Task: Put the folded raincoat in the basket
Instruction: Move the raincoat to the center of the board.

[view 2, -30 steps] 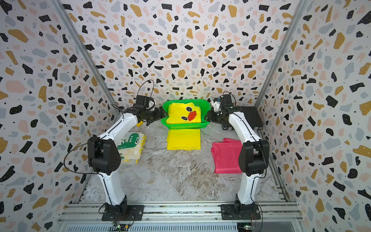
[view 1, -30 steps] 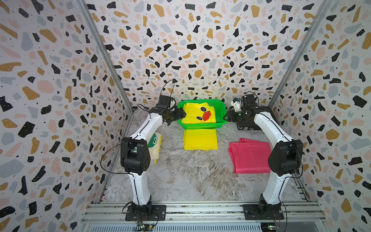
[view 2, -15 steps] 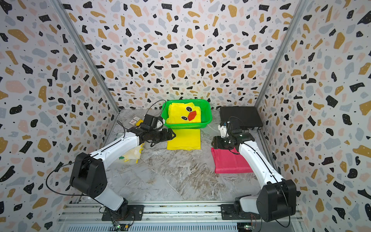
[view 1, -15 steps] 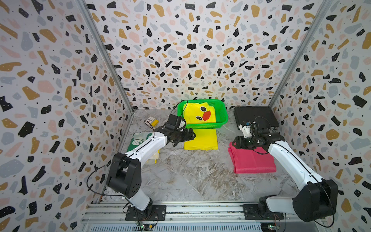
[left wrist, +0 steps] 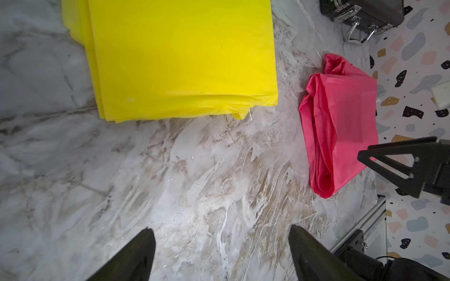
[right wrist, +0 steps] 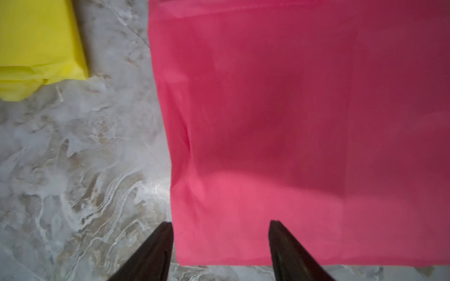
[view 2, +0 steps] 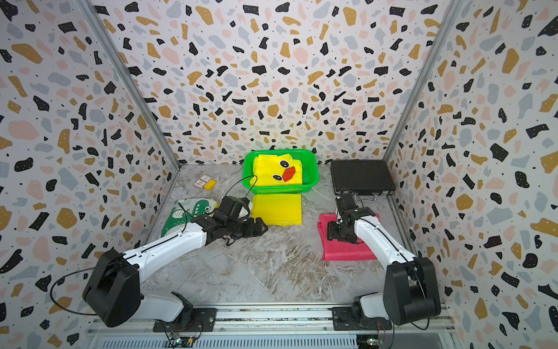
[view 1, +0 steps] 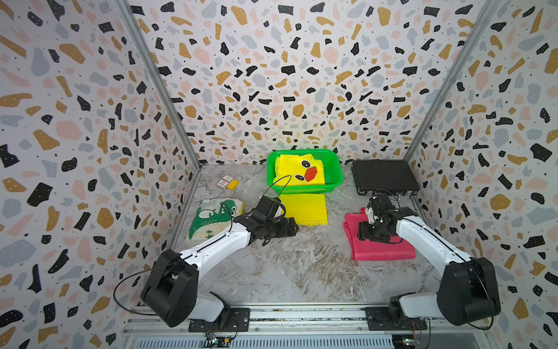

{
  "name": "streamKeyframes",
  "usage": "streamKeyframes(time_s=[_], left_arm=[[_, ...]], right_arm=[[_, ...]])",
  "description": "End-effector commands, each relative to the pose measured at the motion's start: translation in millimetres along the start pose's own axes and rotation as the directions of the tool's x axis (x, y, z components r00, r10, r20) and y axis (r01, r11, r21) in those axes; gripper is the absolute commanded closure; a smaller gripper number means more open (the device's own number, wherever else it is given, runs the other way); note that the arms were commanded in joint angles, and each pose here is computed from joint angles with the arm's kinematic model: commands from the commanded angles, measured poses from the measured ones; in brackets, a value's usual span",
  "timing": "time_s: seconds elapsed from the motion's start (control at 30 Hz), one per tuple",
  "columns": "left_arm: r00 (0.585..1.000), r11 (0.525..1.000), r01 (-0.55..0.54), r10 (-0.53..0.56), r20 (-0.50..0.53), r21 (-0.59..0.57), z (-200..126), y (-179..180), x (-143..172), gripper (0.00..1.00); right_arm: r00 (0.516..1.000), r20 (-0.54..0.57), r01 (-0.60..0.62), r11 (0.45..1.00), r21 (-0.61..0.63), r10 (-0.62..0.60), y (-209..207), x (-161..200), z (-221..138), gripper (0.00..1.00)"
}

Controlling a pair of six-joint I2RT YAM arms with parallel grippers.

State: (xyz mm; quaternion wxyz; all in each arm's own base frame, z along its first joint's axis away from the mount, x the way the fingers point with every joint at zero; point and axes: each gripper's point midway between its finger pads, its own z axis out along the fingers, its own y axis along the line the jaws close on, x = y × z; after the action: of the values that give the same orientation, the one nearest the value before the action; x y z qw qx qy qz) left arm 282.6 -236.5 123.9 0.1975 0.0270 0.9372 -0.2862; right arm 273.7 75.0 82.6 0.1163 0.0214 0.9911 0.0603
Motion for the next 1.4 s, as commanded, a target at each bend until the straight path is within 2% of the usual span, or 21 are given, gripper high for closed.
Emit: streamKeyframes(time_s=[0.0,0.13,0.3,0.53,0.63,0.8,0.87,0.93,1.07,1.17,1.37], left_arm=[[0.999,1.0,-0.001,0.0,0.049,0.016,-5.5,-2.9,-2.0,0.1],[0.999,1.0,-0.008,0.007,0.042,0.006,-6.5,1.2,2.5,0.1],[0.999,1.0,-0.02,0.02,0.033,0.004,-5.9,2.0,4.5,0.1],[0.999,0.999,-0.034,0.034,0.015,-0.004,0.2,5.3,7.3,0.1],[0.999,0.999,-0.04,0.04,-0.002,-0.001,0.4,4.1,9.1,0.1],[0.999,0.999,-0.054,0.054,0.01,-0.003,-5.8,2.4,7.0,0.1],[0.998,0.998,-0.059,0.059,0.016,0.001,-7.7,-0.3,4.5,0.1],[0.998,0.998,-0.06,0.06,0.019,0.009,-8.5,-3.2,1.9,0.09],[0.998,0.998,-0.06,0.059,0.019,0.03,-8.5,-9.7,-1.8,0.09],[0.998,0.997,-0.061,0.061,0.021,0.038,-8.8,-11.6,-2.7,0.1],[0.998,0.998,-0.058,0.058,0.007,0.035,-5.6,-6.3,4.8,0.09]], right_arm=[[1.0,0.001,-0.008,0.999,0.05,0.008,-5.0,-8.7,4.7,0.36],[0.999,-0.048,-0.018,1.0,0.016,0.018,2.8,-9.9,22.6,0.44],[0.993,-0.108,-0.041,0.999,-0.024,0.038,11.1,6.6,42.6,0.49],[0.992,-0.124,0.026,0.998,-0.062,-0.034,38.9,31.0,41.4,0.52],[0.997,-0.072,0.022,0.999,-0.049,-0.025,40.8,26.5,23.6,0.53],[0.989,0.145,0.026,0.999,0.019,-0.028,26.8,-9.1,-36.1,0.58],[0.98,0.201,0.001,0.999,0.04,-0.009,13.9,-25.0,-55.0,0.62],[0.977,0.209,-0.047,0.997,0.065,0.033,-6.3,-36.7,-59.9,0.72],[0.977,0.159,-0.157,0.981,0.111,0.138,-46.3,-52.9,-45.1,0.89],[0.978,0.099,-0.194,0.973,0.123,0.182,-60.3,-56.4,-25.5,0.9],[0.985,-0.007,-0.17,0.978,0.124,0.172,-61.3,-54.4,13.2,0.85]])
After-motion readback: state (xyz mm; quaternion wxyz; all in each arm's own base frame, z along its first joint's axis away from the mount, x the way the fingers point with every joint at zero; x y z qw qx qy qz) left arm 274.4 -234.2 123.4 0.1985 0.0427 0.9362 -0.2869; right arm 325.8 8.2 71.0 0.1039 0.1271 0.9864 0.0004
